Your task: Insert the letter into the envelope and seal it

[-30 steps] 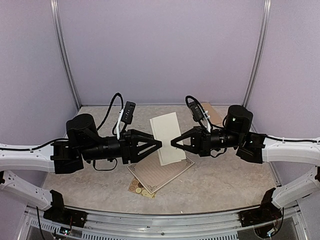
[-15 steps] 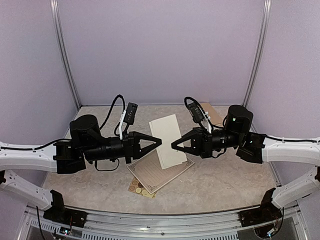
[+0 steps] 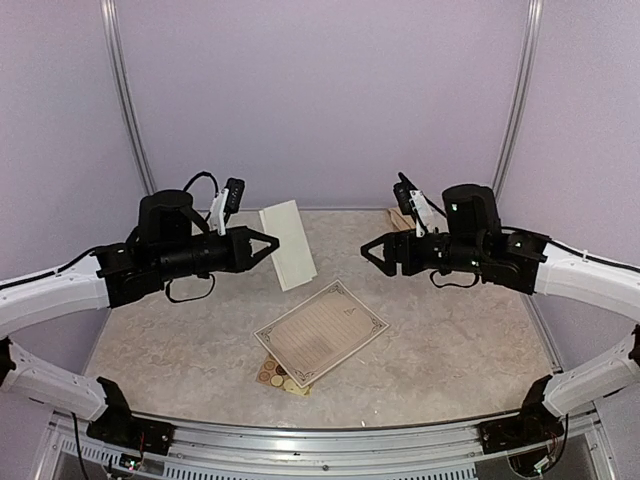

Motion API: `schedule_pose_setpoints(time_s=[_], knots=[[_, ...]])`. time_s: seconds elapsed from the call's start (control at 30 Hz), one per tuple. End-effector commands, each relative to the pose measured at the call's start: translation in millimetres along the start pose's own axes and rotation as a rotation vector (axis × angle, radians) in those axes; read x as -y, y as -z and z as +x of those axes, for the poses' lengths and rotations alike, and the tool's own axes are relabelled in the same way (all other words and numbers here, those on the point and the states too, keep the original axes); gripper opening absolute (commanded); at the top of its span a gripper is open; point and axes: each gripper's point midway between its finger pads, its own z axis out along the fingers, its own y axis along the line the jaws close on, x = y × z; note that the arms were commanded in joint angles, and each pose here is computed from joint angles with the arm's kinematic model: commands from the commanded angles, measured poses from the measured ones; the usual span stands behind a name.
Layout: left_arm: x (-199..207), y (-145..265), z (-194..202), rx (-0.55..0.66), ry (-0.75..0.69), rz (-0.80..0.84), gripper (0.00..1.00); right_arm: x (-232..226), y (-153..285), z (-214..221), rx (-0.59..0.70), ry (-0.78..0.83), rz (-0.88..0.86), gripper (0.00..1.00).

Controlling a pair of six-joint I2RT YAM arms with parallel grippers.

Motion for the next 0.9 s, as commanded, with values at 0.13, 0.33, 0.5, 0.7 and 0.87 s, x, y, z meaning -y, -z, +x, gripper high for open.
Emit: schedule_pose_setpoints(time_s=[0.13,0.33,0.5,0.7,0.87], knots=[[-97.4,50.3,-57.1,-0.020,-0.077,-0.291,0.00,153.7,-6.6,-2.3,-0.136,0.040,0.614,0.84],[-154.8,86.6,-80.9,0.065,-0.073,-0.377,0.00,230.4,-38.1,-15.2,-0.194,0.038,0.726,0.83],[-195.2,101.6,-81.5,0.084,-0.022,-0.436,0.00,292.8,-60.6,-20.1,-0.250,0.035,0.810,0.78],[-225.5,112.2,-77.3,0.098,0.091,-0.392,0.00,342.2,-93.4,-29.9,-0.295,0.092,0.843,0.73],[-239.7,116.6,-76.3,0.099,0.123,-0.410,0.00,371.7,-118.4,-23.5,-0.356,0.132,0.849,0.65]])
